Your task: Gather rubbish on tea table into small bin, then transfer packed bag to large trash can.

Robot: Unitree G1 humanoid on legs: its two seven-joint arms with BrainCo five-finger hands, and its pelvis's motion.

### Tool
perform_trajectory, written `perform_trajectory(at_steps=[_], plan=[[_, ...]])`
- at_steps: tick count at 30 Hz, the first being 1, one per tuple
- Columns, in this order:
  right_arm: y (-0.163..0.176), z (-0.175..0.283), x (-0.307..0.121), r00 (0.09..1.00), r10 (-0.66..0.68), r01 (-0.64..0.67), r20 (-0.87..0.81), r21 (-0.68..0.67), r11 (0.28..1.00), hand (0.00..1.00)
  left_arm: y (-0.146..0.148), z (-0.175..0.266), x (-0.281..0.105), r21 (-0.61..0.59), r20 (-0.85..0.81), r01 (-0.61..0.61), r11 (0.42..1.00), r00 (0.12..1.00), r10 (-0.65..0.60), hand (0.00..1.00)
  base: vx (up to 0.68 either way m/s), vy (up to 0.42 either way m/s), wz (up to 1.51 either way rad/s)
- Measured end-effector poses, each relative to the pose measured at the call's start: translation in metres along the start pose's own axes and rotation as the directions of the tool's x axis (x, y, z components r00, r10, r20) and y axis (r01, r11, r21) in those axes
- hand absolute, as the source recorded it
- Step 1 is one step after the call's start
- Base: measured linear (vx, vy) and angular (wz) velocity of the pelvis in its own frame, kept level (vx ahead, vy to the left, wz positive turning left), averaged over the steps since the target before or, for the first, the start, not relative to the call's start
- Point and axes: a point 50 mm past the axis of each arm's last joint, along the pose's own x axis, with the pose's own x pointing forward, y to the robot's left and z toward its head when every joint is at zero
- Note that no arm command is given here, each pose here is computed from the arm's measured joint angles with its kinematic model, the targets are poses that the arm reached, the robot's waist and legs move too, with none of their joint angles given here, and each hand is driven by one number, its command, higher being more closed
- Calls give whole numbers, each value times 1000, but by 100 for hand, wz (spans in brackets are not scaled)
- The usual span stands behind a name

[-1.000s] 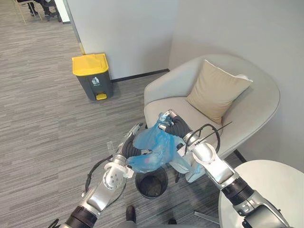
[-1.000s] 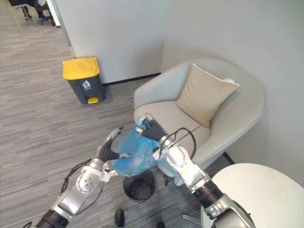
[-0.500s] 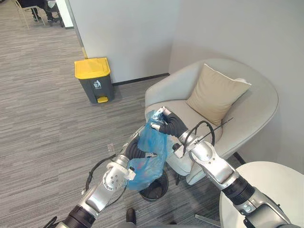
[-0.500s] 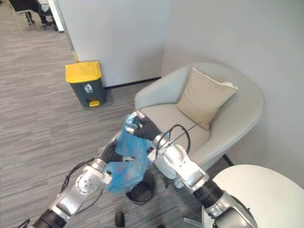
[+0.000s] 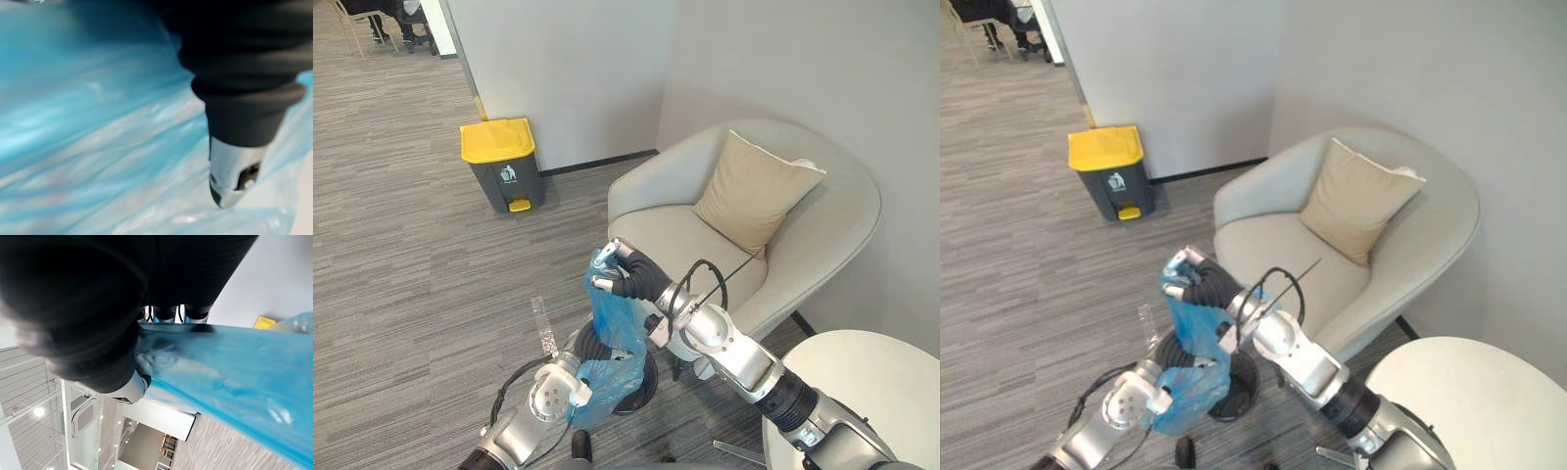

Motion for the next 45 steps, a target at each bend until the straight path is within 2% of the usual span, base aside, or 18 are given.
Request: perform_trajectory(at_steps=[11, 12, 15, 18, 27, 28, 39, 45], plan=[[4, 9, 11, 999, 17, -18, 44, 7, 1000, 100, -13, -11, -5, -28, -47, 4, 1000, 999, -5, 0, 11, -2, -1], [8, 8, 12, 999, 29, -30, 42, 12, 999, 100, -16, -12, -2, -46, -62, -16, 999, 998, 13, 0, 0, 0, 0], [21, 4, 13, 998, 67, -68, 20, 36, 997, 100, -24, -9, 17, 18, -97, -50, 999, 994, 51, 0, 0, 0, 0], [25, 1, 19, 999, 51, -52, 10, 78, 996, 100, -23, -3, 35, 42, -110, -106, 993, 988, 110, 0, 4, 0, -1], [27, 1, 24, 1000, 17, -20, 16, 219, 975, 100, -11, -5, 41, 76, -156, -230, 970, 958, 239, 0, 12, -1, -1], [28, 2, 25, 1000, 15, -19, 20, 230, 973, 100, -9, -5, 41, 80, -154, -240, 968, 956, 249, 100, 0, 0, 0], [33, 6, 29, 999, 6, -19, 40, 328, 944, 100, -2, -3, 48, 68, -167, -292, 954, 939, 300, 100, 0, 0, -1], [39, -6, 16, 1000, -7, 9, -7, 366, 931, 100, 2, -6, 47, 11, -207, -321, 947, 926, 316, 100, 8, 0, -4]])
